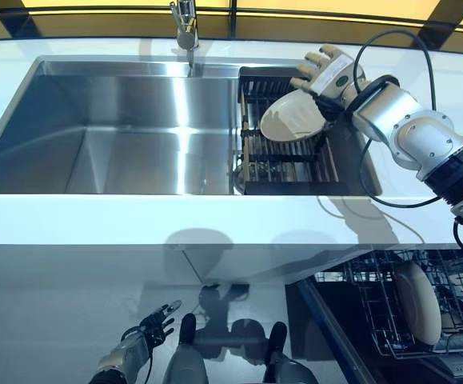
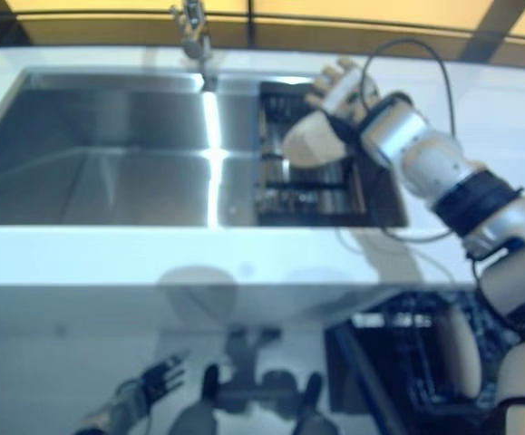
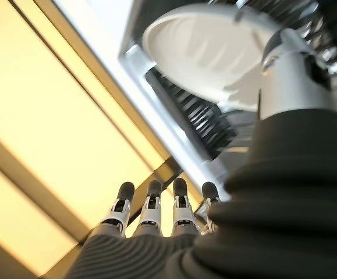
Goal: Take plates into dishwasher
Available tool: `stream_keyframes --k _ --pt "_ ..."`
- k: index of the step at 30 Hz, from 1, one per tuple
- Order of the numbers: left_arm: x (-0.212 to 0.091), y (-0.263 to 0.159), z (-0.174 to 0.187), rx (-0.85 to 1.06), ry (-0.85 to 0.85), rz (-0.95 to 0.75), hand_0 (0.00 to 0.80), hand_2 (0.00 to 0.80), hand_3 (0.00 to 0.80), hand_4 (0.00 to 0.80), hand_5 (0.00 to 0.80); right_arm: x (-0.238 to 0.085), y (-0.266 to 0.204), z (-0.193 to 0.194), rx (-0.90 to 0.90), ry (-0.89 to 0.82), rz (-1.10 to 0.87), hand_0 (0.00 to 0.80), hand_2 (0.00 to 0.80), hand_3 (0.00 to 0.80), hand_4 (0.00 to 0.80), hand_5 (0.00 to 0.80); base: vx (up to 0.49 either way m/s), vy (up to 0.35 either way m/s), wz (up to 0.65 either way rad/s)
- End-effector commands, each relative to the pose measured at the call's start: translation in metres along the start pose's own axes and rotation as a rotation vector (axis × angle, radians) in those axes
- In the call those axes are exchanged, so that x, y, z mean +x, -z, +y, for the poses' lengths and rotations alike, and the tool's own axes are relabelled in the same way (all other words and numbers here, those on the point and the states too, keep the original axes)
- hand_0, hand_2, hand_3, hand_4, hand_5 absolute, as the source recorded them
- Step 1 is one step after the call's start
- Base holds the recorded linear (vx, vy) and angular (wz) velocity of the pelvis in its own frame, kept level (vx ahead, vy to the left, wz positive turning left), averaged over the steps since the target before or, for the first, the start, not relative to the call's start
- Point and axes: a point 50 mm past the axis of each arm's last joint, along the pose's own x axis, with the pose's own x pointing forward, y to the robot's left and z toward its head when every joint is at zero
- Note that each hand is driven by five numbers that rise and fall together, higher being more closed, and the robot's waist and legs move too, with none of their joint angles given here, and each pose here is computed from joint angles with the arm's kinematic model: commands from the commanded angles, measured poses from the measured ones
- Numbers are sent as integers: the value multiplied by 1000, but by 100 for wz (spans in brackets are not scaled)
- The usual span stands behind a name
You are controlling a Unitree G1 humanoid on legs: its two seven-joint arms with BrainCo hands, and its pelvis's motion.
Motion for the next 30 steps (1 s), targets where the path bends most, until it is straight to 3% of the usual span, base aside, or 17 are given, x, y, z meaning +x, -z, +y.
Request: stream_keyframes --k 1,15,30 --pt "5 -32 -16 11 59 -97 0 0 0 0 0 -7 29 -11 -164 30 66 0 0 0 0 0 0 0 0" --pt "8 -39 -22 -2 65 -104 0 0 0 0 0 -2 22 2 -41 -7 94 0 0 0 0 0 0 0 0" --pt "11 -43 -29 -14 73 -107 0 0 0 0 0 3 29 -11 113 16 203 0 0 0 0 0 0 0 0"
